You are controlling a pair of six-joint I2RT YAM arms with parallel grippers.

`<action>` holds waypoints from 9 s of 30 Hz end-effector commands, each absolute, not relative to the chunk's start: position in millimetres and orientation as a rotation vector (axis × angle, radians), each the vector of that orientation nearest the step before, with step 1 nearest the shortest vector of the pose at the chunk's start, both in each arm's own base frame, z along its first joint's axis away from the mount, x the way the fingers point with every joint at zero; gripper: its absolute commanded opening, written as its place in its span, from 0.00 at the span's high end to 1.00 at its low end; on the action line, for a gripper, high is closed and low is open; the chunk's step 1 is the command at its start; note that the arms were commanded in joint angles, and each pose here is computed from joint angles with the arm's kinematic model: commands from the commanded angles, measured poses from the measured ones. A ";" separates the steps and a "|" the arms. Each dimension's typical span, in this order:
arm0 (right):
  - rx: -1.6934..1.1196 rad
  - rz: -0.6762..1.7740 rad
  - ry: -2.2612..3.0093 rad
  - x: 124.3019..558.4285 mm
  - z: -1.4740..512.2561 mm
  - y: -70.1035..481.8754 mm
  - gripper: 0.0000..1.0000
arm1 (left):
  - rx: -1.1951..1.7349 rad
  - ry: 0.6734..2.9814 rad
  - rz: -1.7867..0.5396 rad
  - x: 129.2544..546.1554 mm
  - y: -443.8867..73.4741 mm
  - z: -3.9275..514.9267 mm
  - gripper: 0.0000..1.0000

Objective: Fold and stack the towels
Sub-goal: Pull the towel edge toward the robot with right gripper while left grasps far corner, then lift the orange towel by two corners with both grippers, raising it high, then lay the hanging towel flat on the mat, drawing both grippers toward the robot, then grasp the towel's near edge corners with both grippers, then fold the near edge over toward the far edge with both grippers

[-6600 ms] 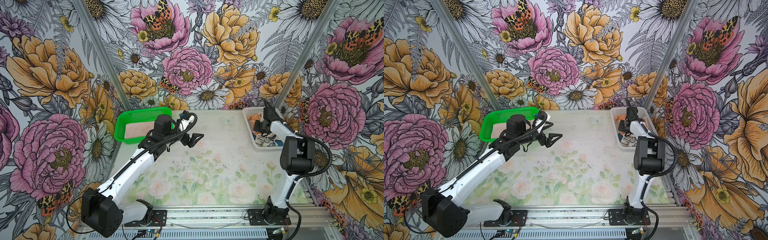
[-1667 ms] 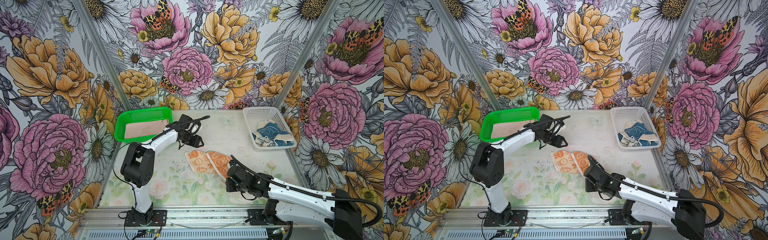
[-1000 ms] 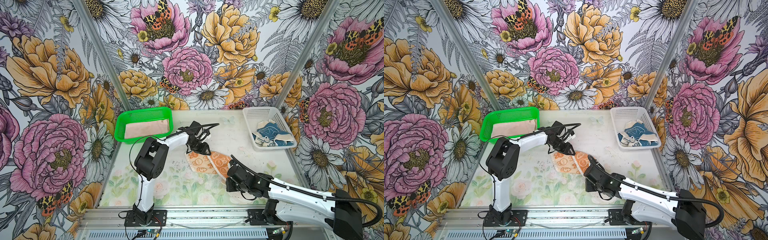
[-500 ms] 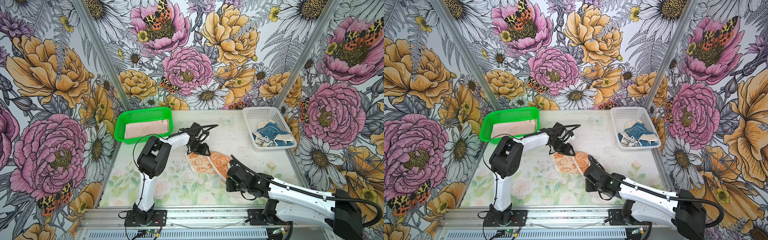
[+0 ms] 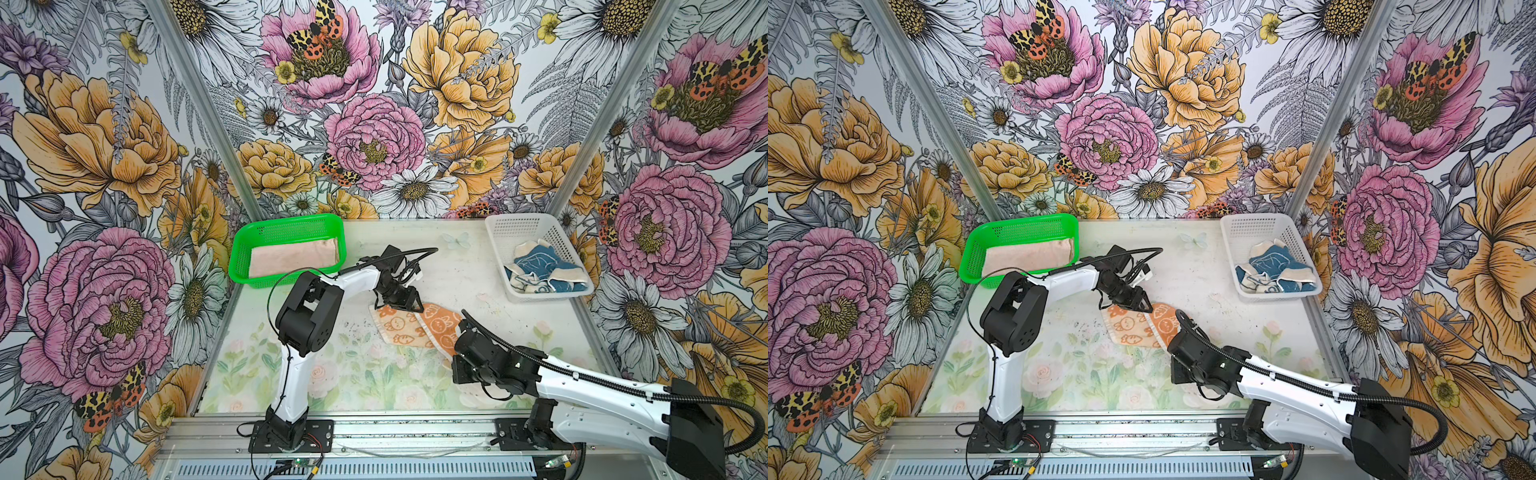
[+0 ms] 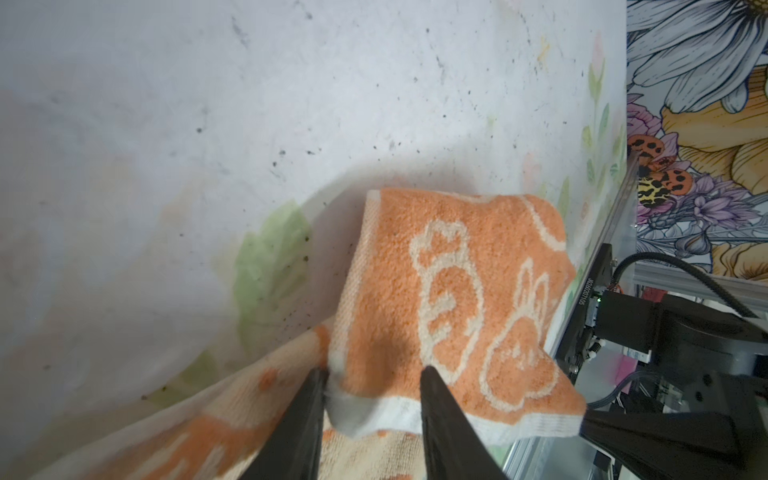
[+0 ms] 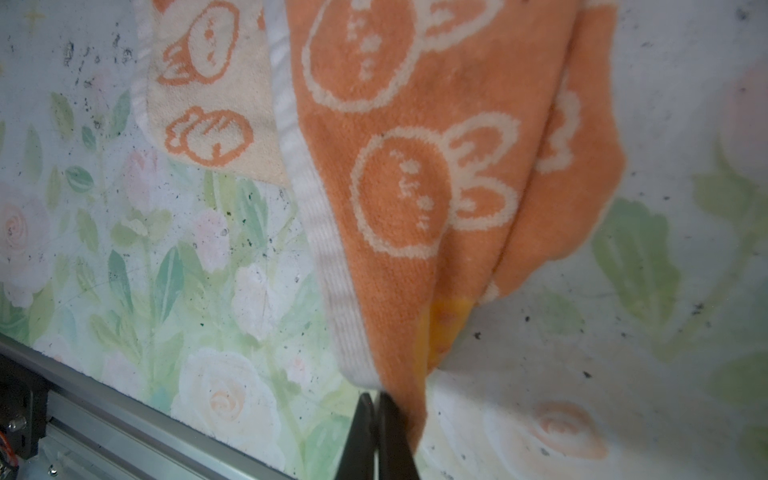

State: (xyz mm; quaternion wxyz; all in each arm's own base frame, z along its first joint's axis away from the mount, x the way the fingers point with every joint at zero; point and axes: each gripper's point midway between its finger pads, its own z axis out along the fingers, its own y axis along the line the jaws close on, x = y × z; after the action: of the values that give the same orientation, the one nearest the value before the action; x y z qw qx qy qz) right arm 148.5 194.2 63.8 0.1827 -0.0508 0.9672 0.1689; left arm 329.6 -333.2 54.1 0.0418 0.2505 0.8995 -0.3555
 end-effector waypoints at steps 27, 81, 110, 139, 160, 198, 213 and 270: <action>-0.267 0.544 2.487 190.0 157.6 197.4 1.00 | 0.659 2.444 -1.151 347.5 -317.5 194.4 1.00; -0.529 0.167 1.715 410.3 444.5 159.2 1.00 | 0.161 1.885 -0.755 468.4 -215.3 453.4 1.00; -0.073 0.561 2.603 206.6 77.2 151.2 1.00 | -0.185 2.460 -0.421 203.1 -175.5 80.5 1.00; -0.209 0.629 2.655 161.8 80.6 189.2 0.63 | -0.144 2.391 -0.379 178.3 -178.5 108.6 0.50; -0.224 0.569 2.763 127.7 21.4 210.5 0.69 | -0.184 2.554 -0.598 159.5 -175.8 42.4 0.62; -0.197 0.572 2.712 99.0 78.9 160.8 0.81 | -0.044 2.721 -0.536 89.1 -186.4 43.8 0.96; -0.311 0.699 2.831 71.5 50.6 186.7 0.64 | -0.075 2.721 -0.701 84.3 -185.6 32.5 0.58; -0.310 0.571 2.497 215.4 171.1 207.9 1.00 | -0.030 2.403 -0.897 214.5 -204.6 180.6 1.00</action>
State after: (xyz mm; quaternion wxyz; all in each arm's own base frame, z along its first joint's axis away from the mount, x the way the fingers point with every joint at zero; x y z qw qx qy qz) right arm 194.8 213.0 155.9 0.2457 -0.0848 0.9371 0.2329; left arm 198.3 -185.4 150.3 0.2625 -0.0716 0.9163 -0.2939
